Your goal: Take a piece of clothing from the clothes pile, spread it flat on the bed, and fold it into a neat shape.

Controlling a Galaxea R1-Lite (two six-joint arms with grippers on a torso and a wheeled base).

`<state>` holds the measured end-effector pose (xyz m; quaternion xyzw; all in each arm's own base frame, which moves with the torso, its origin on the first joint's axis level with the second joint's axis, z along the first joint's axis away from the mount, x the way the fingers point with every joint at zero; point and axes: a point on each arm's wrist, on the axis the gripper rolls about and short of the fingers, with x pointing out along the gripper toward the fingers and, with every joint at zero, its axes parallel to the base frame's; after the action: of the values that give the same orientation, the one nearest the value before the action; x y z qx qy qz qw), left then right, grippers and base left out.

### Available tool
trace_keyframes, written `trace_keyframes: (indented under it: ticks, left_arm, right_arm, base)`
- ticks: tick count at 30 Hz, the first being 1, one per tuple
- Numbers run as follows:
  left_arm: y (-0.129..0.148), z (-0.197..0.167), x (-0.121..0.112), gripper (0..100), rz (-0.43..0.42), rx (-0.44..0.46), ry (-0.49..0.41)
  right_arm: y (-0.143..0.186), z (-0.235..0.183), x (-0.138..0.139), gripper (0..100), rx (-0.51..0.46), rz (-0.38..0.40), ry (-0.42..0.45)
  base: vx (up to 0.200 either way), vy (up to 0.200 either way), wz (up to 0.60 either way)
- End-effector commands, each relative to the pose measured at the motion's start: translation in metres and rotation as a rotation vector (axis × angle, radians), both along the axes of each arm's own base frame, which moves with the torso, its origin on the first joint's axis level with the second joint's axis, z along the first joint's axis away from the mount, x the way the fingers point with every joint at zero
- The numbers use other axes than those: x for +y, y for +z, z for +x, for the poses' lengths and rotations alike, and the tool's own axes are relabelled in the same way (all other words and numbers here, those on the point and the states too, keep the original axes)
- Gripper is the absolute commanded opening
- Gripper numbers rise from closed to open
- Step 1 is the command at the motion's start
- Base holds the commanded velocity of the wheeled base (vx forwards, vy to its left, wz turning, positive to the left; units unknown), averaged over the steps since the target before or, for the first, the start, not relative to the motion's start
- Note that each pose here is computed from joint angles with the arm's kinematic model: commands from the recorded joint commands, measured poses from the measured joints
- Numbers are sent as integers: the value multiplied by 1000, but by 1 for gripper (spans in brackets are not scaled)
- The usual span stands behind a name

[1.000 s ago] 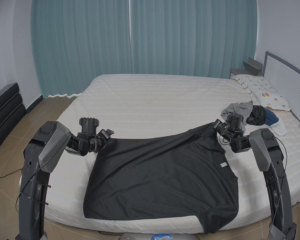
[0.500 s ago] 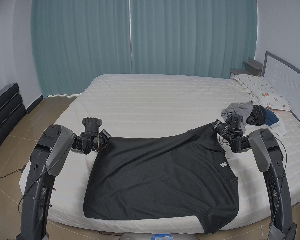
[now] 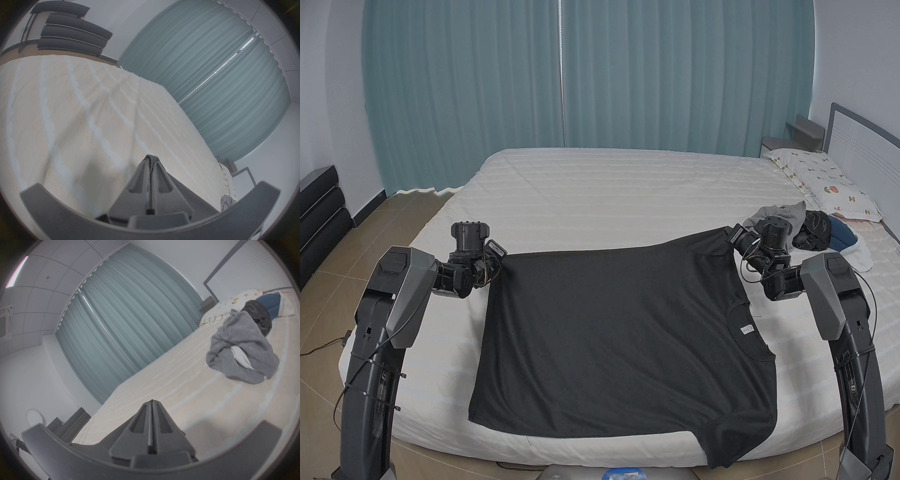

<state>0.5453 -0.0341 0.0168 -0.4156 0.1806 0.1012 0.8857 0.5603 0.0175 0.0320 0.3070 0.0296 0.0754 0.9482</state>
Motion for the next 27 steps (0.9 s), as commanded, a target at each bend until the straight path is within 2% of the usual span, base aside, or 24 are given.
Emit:
trace_keyframes:
  ticks: [1,5,10,19,20,21,25,27]
  left_arm:
    - [1,1,2,0,-1,-10,8]
    - [-3,4,0,0,4,-41,22]
    - [-13,4,-1,0,4,-24,19]
    - [-23,4,0,0,2,0,17]
    - [-24,3,-1,0,1,5,14]
    - [-25,3,-1,100,0,7,11]
    - [-26,3,-1,100,0,10,11]
    - [-25,3,1,100,2,10,19]
  right_arm:
    - [12,-1,-1,0,-22,-1,5]
    - [-5,0,1,0,8,-6,21]
    - [-33,1,3,0,64,-6,36]
    - [-61,0,2,0,120,-6,49]
    - [-67,-1,3,100,135,-5,48]
    - [-70,-1,4,100,140,-5,47]
    - [-68,-1,6,100,139,0,45]
    - [-56,0,6,100,124,15,41]
  base:
    - [0,0,0]
    - [0,0,0]
    - [0,0,0]
    - [0,0,0]
    - [0,0,0]
    - [0,0,0]
    - [0,0,0]
    - [0,0,0]
